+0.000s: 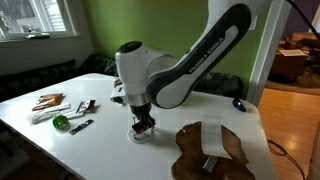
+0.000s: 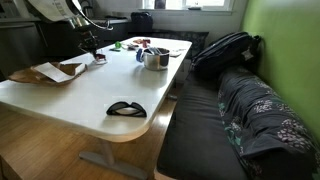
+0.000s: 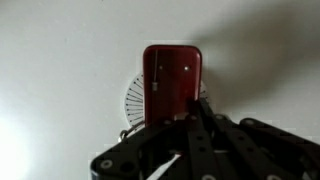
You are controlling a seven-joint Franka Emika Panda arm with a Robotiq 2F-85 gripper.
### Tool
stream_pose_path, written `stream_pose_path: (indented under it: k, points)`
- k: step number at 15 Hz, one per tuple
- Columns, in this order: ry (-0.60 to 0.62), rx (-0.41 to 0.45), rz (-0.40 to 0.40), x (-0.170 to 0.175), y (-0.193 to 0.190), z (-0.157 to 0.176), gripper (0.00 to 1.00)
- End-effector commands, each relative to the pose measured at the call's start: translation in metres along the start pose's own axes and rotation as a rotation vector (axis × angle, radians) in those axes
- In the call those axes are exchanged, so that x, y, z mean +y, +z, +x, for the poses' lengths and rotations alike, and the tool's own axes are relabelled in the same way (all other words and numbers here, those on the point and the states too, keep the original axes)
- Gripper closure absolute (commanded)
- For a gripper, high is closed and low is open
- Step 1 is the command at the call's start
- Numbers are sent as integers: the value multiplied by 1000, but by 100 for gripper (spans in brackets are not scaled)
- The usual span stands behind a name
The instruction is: Remove the toy cart from the wooden plate and put it on the table
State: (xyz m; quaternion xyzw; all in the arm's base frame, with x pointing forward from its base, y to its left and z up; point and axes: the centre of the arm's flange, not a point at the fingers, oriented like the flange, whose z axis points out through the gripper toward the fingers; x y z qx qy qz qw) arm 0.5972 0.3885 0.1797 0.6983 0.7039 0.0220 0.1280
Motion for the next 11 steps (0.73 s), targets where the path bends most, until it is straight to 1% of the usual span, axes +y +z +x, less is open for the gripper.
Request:
stream_pose_path:
  k: [1, 2, 4, 5, 6, 7, 8, 9, 10, 11]
  points:
    - [14, 5, 7, -1, 1, 6, 64]
    - [19, 13, 5, -1, -3, 6, 56]
    - [34, 40, 5, 1, -21, 7, 42]
    - [41, 70, 0, 0, -39, 9, 34]
    - [45, 104, -6, -1, -57, 11, 27]
    - [44, 152, 1, -5, -81, 13, 18]
    - [30, 226, 25, -9, -108, 14, 12]
    - [5, 279, 36, -16, -134, 13, 5]
    - [-2, 343, 21, -19, -155, 10, 0]
    - [18, 258, 2, 2, -117, 36, 15]
